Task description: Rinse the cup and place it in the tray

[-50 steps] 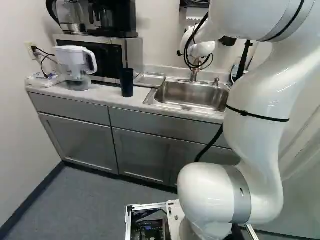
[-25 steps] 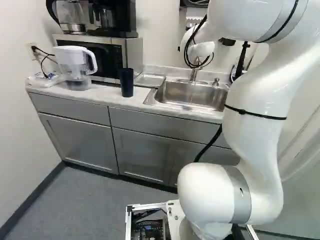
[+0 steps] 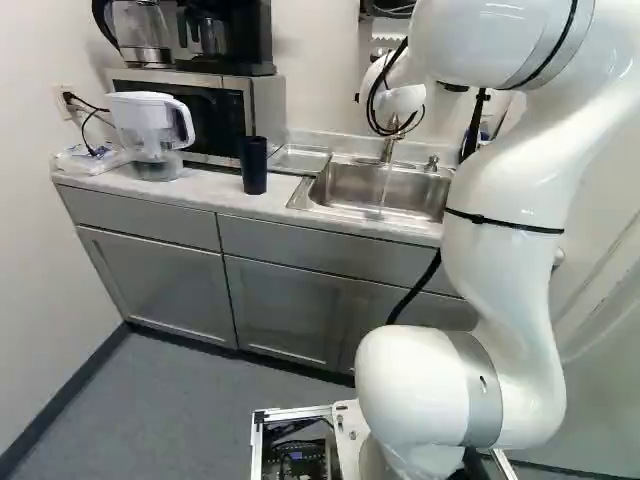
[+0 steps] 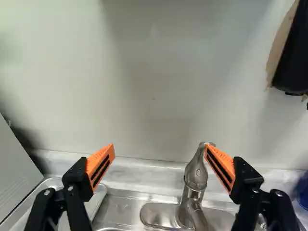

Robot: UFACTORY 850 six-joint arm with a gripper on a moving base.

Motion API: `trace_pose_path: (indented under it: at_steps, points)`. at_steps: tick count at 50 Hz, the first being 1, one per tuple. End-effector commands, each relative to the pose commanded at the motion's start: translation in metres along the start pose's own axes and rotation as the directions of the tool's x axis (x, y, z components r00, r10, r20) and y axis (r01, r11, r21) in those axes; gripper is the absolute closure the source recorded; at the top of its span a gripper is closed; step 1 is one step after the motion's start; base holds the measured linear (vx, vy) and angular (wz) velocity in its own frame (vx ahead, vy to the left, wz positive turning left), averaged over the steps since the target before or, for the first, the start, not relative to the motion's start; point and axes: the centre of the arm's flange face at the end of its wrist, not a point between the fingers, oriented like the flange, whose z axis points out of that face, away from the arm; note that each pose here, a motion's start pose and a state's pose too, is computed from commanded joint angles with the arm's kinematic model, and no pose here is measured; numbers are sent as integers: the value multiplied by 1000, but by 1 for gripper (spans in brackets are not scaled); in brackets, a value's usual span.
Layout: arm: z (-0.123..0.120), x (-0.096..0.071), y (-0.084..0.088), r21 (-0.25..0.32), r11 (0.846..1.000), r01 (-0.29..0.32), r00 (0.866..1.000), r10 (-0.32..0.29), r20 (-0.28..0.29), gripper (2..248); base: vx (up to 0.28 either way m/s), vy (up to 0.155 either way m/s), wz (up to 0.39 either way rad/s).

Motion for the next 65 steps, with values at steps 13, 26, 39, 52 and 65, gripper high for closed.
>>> trace_pose_path:
  at_steps: [13,26,39,52,65]
  points:
    - [-24,-1,-9,14,1000,2,1000,-2,8,3,0,0,0]
    - [-47,-2,-20,34,999,4,1000,-4,15,3,0,0,0]
    - [-63,-5,-37,62,998,7,999,-10,51,3,0,0,0]
    - [-75,-12,-55,95,995,10,993,-21,113,3,0,0,0]
    - [-87,-20,-73,129,992,14,980,-39,195,3,0,0,0]
